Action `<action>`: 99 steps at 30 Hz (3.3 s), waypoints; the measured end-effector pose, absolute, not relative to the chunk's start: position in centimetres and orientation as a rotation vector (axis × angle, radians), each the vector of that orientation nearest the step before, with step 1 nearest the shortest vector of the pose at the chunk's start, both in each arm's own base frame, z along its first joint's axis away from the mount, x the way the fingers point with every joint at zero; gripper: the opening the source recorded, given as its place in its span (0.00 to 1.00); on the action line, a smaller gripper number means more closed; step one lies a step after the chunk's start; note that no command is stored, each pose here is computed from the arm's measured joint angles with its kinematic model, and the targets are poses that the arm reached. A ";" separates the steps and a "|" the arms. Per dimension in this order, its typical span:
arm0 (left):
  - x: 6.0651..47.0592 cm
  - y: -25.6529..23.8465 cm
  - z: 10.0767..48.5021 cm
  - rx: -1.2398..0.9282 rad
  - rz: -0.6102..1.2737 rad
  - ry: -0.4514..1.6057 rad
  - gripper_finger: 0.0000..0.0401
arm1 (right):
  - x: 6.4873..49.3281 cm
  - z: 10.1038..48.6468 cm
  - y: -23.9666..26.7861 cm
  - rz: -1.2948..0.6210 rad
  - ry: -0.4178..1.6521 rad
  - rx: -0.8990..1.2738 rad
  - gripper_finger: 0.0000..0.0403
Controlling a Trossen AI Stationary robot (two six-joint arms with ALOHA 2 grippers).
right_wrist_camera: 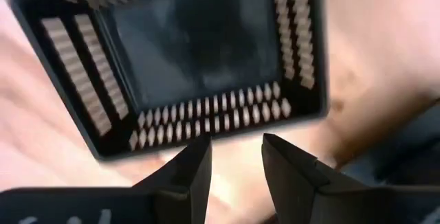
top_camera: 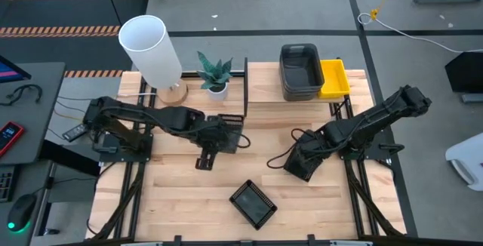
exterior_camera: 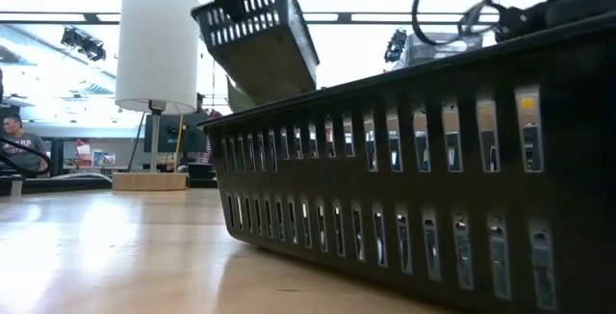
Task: Stack baskets on shelf by color
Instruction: Stack the left black bin on top of the right black bin
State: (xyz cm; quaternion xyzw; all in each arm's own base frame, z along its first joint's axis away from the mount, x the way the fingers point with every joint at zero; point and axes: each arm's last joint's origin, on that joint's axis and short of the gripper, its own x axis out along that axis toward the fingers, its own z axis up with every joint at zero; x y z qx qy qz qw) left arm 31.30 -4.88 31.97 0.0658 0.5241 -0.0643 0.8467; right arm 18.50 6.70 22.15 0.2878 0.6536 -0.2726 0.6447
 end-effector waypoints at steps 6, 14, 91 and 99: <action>29.2 -4.5 34.0 0.083 -0.094 1.075 0.03 | 17.7 21.5 8.0 -0.580 1.583 0.723 0.33; 27.9 -4.2 35.4 0.073 -0.062 1.022 0.03 | 17.0 21.6 9.5 -0.562 1.595 0.691 0.32; 41.1 -7.1 20.7 0.443 -0.178 1.012 0.04 | 15.9 26.6 9.7 -0.425 1.012 0.451 0.20; 41.0 -7.1 20.7 0.392 -0.156 1.019 0.25 | 15.9 26.7 9.6 -0.440 0.996 0.439 0.20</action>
